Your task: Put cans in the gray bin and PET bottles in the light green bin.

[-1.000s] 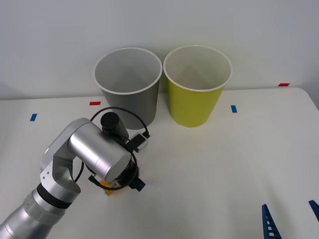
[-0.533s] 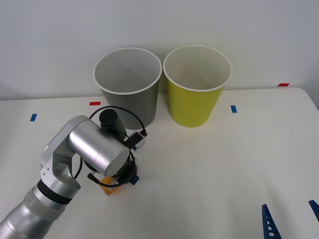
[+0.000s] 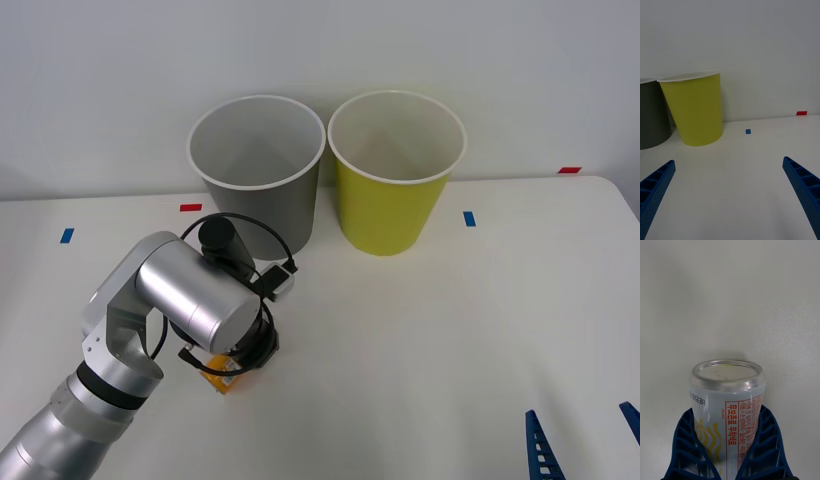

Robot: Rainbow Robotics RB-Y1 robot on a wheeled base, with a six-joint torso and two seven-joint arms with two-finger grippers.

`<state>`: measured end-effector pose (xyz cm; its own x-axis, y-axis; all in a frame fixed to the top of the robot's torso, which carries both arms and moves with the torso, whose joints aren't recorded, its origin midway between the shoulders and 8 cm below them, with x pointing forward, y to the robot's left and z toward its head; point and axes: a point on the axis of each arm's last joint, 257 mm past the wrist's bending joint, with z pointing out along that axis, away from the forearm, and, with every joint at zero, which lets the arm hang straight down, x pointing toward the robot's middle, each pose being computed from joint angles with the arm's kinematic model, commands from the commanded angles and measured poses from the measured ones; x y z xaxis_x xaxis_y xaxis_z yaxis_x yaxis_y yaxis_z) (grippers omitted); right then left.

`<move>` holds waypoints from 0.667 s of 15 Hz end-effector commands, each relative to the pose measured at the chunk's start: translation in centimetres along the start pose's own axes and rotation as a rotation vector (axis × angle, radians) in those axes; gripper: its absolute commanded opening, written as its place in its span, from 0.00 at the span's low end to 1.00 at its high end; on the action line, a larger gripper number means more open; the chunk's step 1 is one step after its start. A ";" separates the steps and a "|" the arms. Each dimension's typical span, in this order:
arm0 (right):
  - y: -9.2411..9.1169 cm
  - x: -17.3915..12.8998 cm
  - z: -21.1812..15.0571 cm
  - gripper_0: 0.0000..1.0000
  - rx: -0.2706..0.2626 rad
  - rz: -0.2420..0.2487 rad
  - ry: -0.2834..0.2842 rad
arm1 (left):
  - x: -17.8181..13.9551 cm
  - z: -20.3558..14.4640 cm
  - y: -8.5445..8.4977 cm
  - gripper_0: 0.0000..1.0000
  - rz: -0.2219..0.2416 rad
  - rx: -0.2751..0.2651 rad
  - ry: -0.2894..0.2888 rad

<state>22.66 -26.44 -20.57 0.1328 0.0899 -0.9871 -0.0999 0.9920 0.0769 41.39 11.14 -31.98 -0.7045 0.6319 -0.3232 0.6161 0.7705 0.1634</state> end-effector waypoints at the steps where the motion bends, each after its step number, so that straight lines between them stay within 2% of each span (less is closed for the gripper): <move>1: 0.0 0.0 0.0 1.00 0.000 0.000 0.000 | -0.6 -0.8 0.3 0.00 -0.013 -0.028 -0.032; 4: 0.0 0.0 0.0 1.00 0.000 0.000 0.000 | -1.3 -1.6 0.4 0.00 -0.044 -0.078 -0.096; 10: 0.0 0.0 0.0 1.00 0.000 0.000 0.000 | -3.1 -5.6 -0.3 0.00 -0.068 -0.116 -0.276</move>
<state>22.66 -26.44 -20.57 0.1328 0.0899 -0.9871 -0.0999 0.9920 0.0769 41.45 9.46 -26.38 -0.6260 0.5502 -0.5526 0.5215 0.8223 0.2279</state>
